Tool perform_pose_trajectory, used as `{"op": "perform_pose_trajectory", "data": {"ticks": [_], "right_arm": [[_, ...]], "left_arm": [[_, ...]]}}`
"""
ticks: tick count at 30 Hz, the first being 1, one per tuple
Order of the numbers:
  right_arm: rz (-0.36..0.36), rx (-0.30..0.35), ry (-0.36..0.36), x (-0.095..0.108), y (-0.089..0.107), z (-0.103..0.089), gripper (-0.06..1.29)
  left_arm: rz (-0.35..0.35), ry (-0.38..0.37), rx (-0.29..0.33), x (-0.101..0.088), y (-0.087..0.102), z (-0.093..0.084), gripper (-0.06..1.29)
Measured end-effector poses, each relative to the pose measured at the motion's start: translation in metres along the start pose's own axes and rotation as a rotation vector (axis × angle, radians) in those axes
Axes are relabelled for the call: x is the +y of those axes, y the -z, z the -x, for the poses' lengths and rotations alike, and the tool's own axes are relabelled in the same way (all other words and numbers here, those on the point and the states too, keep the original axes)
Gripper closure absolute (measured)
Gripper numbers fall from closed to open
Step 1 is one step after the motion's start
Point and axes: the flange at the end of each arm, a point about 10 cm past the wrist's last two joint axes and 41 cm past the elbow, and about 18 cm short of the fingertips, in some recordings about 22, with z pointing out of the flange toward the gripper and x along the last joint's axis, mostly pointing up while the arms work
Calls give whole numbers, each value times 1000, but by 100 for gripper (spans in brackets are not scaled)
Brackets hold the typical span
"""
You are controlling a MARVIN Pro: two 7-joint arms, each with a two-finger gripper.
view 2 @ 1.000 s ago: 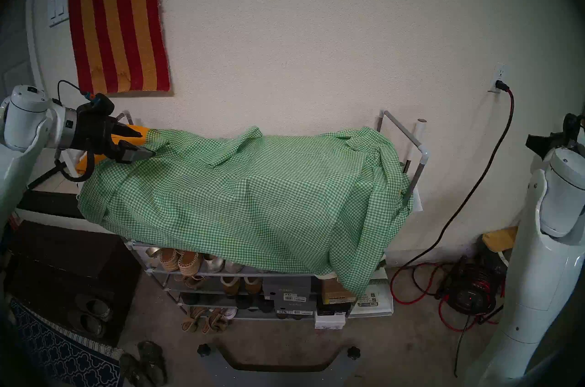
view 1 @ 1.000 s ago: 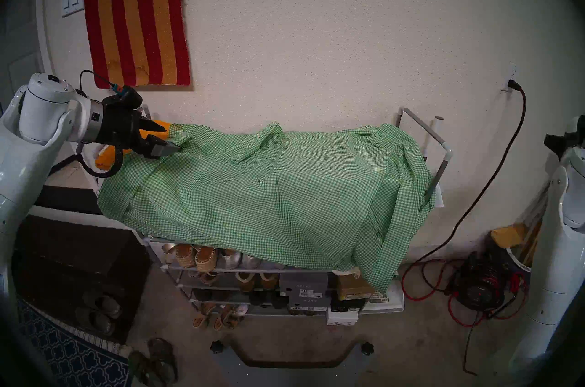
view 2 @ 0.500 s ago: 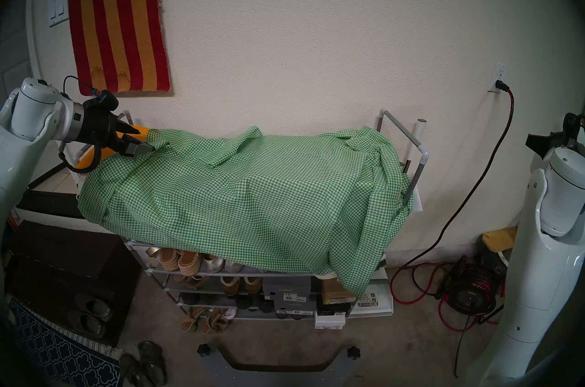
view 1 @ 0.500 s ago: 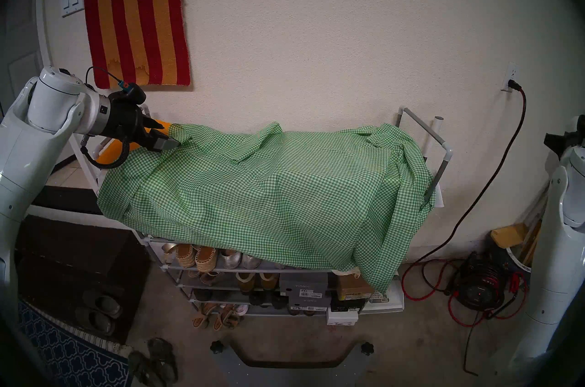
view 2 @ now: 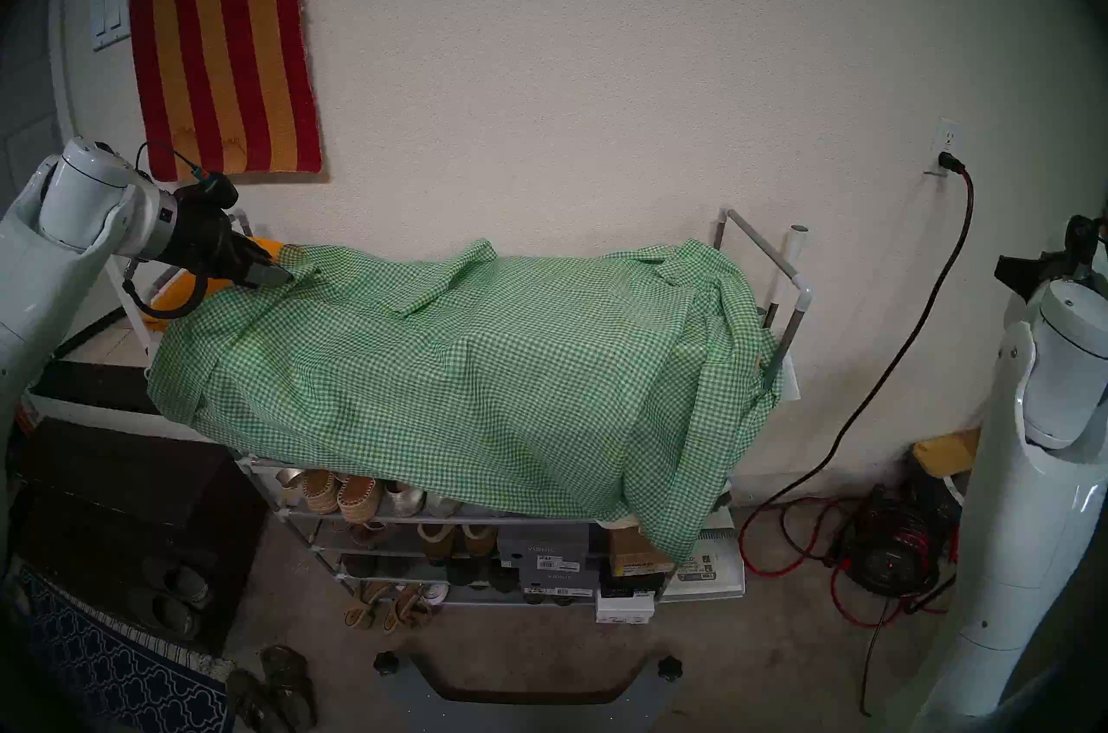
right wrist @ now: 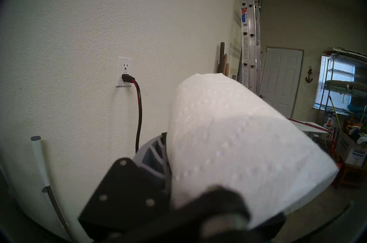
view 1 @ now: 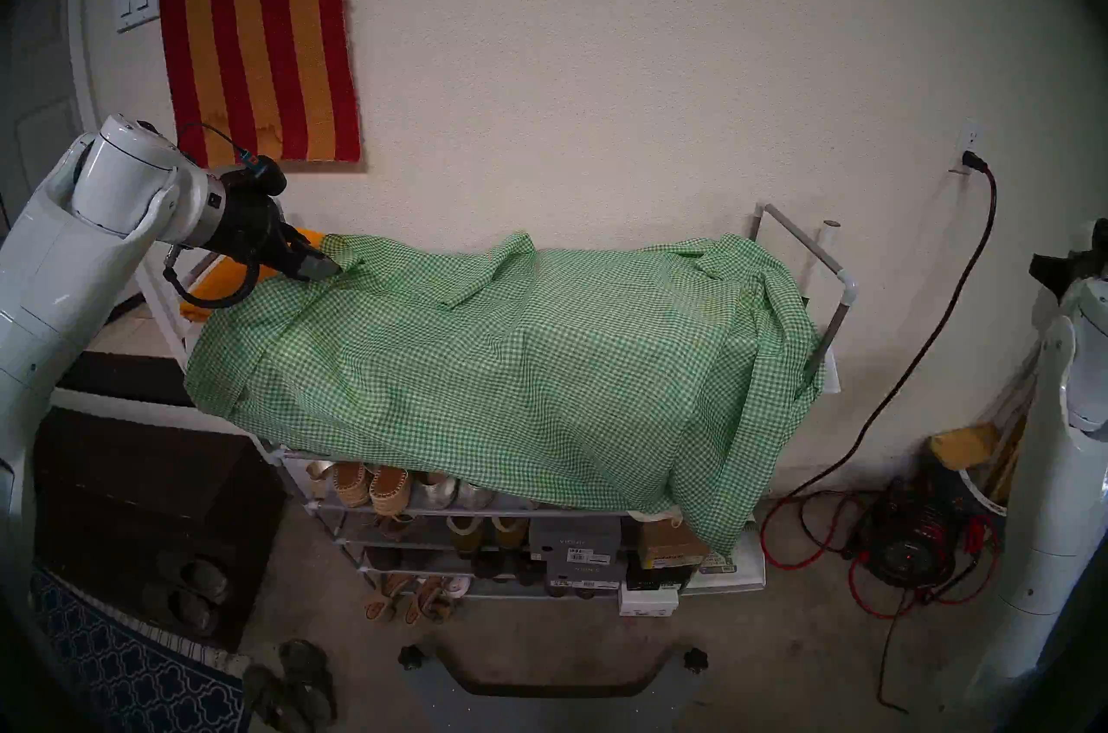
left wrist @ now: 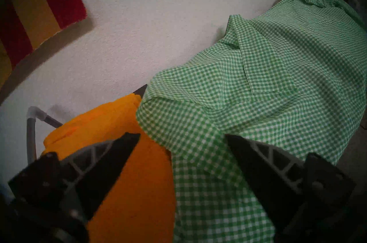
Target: Lift the object off the cloth, cover the shoe rack with the cloth, put the object back
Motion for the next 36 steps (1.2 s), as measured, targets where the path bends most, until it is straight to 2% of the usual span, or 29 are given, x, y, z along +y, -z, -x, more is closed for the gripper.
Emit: {"op": "perform_pose_trajectory", "data": {"ticks": [3,4,5,7,11,12,13,15,18,21,24,30,36], "right_arm": [[-1,-1,0,0,0,0,109],[-1,-2,0,0,0,0,109],[0,-2,1,0,0,0,109],[0,-3,1,0,0,0,109],[0,-4,1,0,0,1,109],[0,-4,1,0,0,1,109],[-1,-5,1,0,0,1,109],[-1,-5,1,0,0,1,109],[0,-6,1,0,0,1,109],[0,-7,1,0,0,1,109],[0,-7,1,0,0,1,109],[-1,-8,1,0,0,1,109],[-1,-9,1,0,0,1,109]], "left_arm": [[16,-2,-7,2,-3,-1,-1],[19,-3,-9,2,-3,-2,23],[25,-4,-11,3,-4,-3,60],[32,-7,-12,4,-4,-4,90],[52,-31,13,5,2,-11,87],[56,-40,23,6,4,-14,92],[62,-62,50,9,12,-21,123],[69,-94,86,13,23,-31,125],[76,-162,162,22,49,-53,125],[76,-236,238,33,81,-73,125],[71,-294,292,42,108,-86,125],[70,-365,354,60,154,-95,125],[112,-380,356,71,169,-90,125]]}}
